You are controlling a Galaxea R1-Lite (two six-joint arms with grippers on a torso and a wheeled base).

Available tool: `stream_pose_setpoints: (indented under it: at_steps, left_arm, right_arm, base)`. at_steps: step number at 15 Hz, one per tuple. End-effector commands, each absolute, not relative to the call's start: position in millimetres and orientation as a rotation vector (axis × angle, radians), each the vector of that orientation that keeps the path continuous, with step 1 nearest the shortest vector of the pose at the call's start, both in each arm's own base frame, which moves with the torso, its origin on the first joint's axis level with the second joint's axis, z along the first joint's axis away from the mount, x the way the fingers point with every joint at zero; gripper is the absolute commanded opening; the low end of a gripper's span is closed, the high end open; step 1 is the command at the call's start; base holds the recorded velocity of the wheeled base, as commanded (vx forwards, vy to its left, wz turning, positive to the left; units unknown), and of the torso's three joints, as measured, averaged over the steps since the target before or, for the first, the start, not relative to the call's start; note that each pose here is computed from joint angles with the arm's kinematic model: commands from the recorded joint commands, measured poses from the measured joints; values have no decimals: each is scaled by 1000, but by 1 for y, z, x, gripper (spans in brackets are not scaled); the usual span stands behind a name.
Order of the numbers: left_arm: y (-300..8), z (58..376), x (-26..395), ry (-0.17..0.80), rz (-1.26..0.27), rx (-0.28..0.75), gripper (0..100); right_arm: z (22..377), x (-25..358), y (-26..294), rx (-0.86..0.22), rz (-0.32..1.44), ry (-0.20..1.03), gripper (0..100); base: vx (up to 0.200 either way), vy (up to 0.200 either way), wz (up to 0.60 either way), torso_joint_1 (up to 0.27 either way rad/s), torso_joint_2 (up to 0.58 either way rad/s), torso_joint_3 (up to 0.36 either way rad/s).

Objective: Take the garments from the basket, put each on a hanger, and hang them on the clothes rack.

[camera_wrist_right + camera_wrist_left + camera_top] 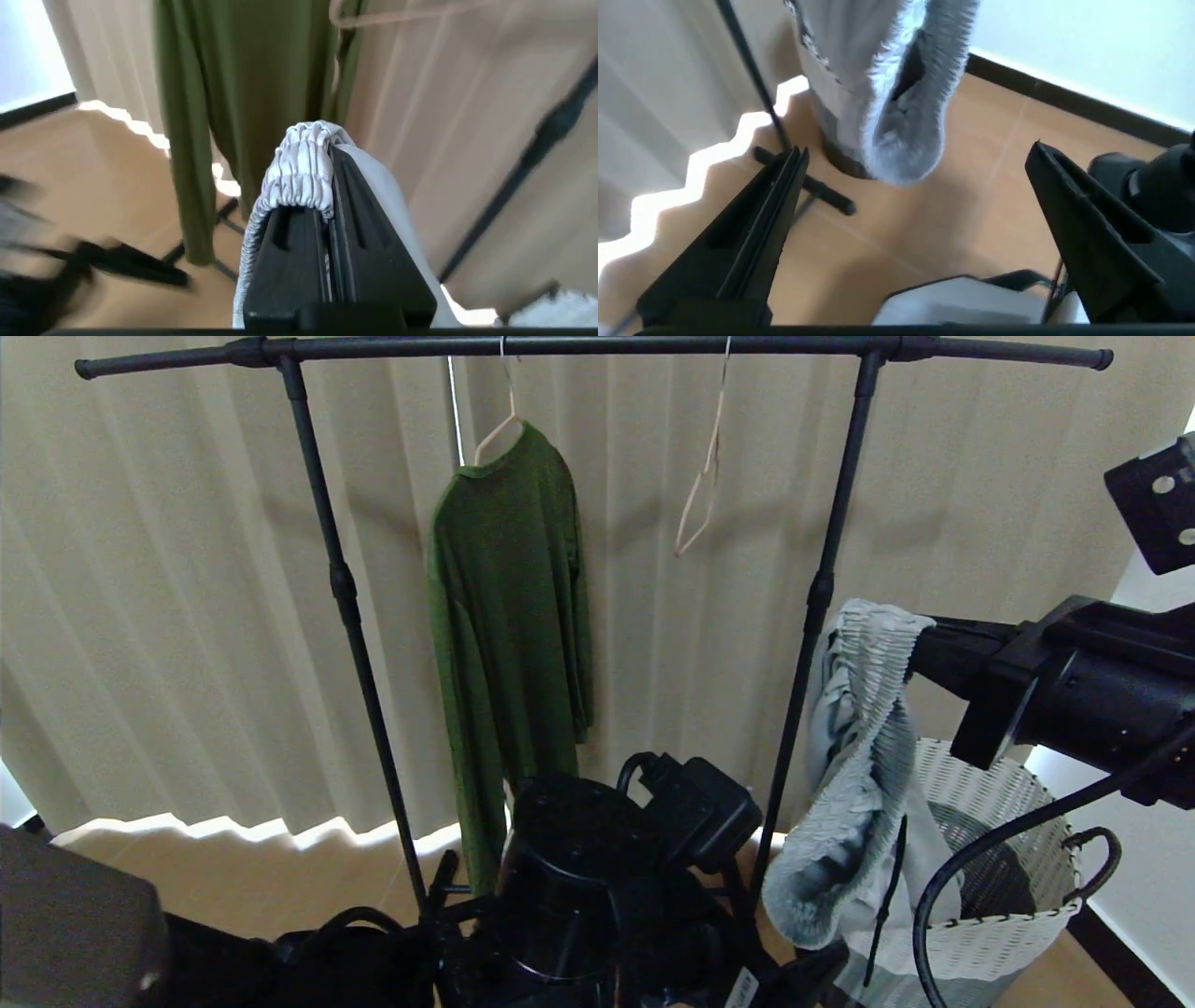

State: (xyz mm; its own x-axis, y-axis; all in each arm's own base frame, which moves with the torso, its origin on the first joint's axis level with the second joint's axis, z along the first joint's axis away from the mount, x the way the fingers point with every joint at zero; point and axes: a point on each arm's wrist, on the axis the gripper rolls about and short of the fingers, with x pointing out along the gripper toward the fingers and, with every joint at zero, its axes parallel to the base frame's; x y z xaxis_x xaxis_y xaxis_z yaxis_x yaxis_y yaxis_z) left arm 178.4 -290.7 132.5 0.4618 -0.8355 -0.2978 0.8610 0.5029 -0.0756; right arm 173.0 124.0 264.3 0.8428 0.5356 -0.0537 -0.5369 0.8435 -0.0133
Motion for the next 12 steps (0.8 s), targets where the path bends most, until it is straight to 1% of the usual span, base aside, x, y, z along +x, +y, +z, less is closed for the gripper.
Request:
stream_pose_setpoints:
  at_steps: [1, 4, 5, 7, 10, 11, 12]
  left_arm:
    - [-312, 117, 193, 350, -1019, 63, 100]
    - [-317, 105, 212, 344, -863, 78, 100]
    - [-317, 102, 217, 345, -840, 80, 100]
    - [-319, 98, 223, 349, -829, 80, 100]
    - [-316, 90, 225, 374, -815, 92, 100]
    - [-312, 88, 224, 385, -811, 101, 0]
    - [-307, 85, 223, 399, -803, 107, 0]
  right_arm:
    - [266, 169, 124, -25, 578, 38, 0]
    - [269, 166, 122, -13, 584, 24, 0]
    - [271, 163, 121, -1, 614, 18, 0]
    - [274, 159, 119, 11, 660, 6, 0]
    - [277, 158, 118, 15, 660, -5, 0]
    - [278, 156, 116, 17, 660, -11, 0]
    - [278, 156, 116, 17, 658, -12, 0]
  base:
    - [0, 0, 0, 0, 0, 0]
    - [0, 0, 0, 0, 0, 0]
    - [0, 0, 0, 0, 0, 0]
    - [0, 0, 0, 0, 0, 0]
    - [0, 0, 0, 0, 0, 0]
    - [0, 0, 0, 0, 0, 0]
    - [0, 0, 0, 0, 0, 0]
